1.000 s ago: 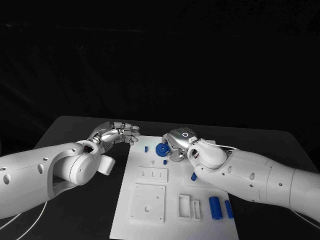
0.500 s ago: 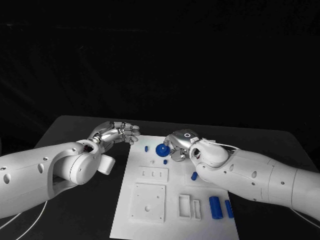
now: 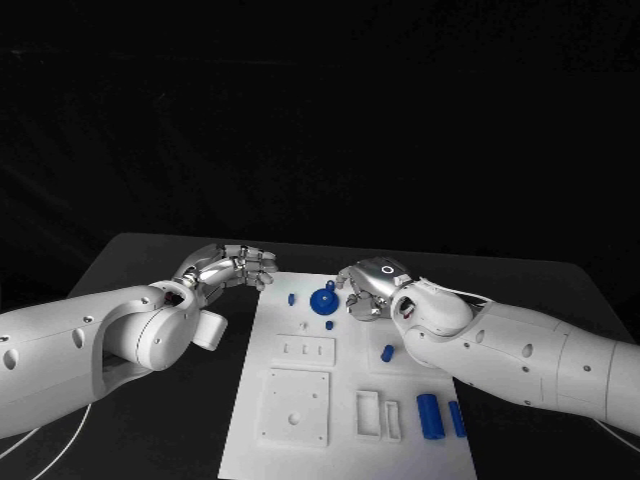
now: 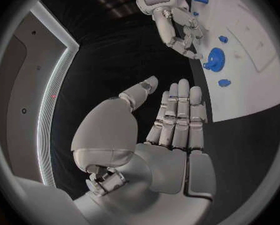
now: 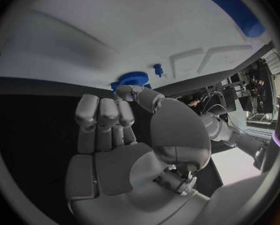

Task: Assemble the parts on the task board

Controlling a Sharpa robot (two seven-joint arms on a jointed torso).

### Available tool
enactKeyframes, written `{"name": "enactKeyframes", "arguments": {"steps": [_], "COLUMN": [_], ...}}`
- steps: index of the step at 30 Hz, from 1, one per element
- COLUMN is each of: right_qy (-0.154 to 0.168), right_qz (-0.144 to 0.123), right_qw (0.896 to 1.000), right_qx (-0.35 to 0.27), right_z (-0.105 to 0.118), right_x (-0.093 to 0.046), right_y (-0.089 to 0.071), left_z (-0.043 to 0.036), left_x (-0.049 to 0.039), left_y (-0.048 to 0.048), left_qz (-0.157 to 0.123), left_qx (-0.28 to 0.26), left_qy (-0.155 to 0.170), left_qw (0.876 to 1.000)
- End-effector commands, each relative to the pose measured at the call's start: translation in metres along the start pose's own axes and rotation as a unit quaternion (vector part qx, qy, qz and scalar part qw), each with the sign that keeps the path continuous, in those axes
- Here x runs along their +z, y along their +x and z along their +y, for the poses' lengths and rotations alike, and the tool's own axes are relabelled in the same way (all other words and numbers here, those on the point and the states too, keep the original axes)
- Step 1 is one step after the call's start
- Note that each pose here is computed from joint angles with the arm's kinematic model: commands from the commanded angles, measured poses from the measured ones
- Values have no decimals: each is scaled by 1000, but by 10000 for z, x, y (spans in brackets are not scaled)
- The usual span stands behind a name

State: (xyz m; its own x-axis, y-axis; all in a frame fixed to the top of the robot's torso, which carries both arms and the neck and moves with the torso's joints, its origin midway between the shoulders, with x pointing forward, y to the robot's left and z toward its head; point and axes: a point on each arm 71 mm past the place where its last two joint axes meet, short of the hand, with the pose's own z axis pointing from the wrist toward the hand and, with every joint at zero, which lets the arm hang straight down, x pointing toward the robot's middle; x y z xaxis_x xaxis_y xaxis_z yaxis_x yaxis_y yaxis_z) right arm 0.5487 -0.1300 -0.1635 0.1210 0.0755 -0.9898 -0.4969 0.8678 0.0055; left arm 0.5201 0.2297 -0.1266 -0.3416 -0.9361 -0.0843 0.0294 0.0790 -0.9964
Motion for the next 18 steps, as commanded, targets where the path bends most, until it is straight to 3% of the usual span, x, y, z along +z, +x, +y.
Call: {"name": "enactKeyframes", "arguments": {"steps": [1,5,10,13,18], "right_qy": [-15,2,24,47,58], "right_qz": [-70,-82,-34,-29,-3], "right_qw": [995,988,984,981,980], "right_qx": [67,128,172,184,189], "right_z": [-72,-332,-774,-1057,-1357], "right_x": [-55,-163,-322,-447,-563], "right_y": [-201,-370,-403,-406,-365], "left_z": [-19,-17,-14,-12,-1], "left_x": [0,3,14,26,32], "left_y": [-10,-24,-34,-30,-30], "left_qz": [1,1,0,1,3], "left_qx": [1,1,1,2,2], "left_qy": [7,7,7,8,7], "left_qw": [1000,1000,1000,1000,1000]}}
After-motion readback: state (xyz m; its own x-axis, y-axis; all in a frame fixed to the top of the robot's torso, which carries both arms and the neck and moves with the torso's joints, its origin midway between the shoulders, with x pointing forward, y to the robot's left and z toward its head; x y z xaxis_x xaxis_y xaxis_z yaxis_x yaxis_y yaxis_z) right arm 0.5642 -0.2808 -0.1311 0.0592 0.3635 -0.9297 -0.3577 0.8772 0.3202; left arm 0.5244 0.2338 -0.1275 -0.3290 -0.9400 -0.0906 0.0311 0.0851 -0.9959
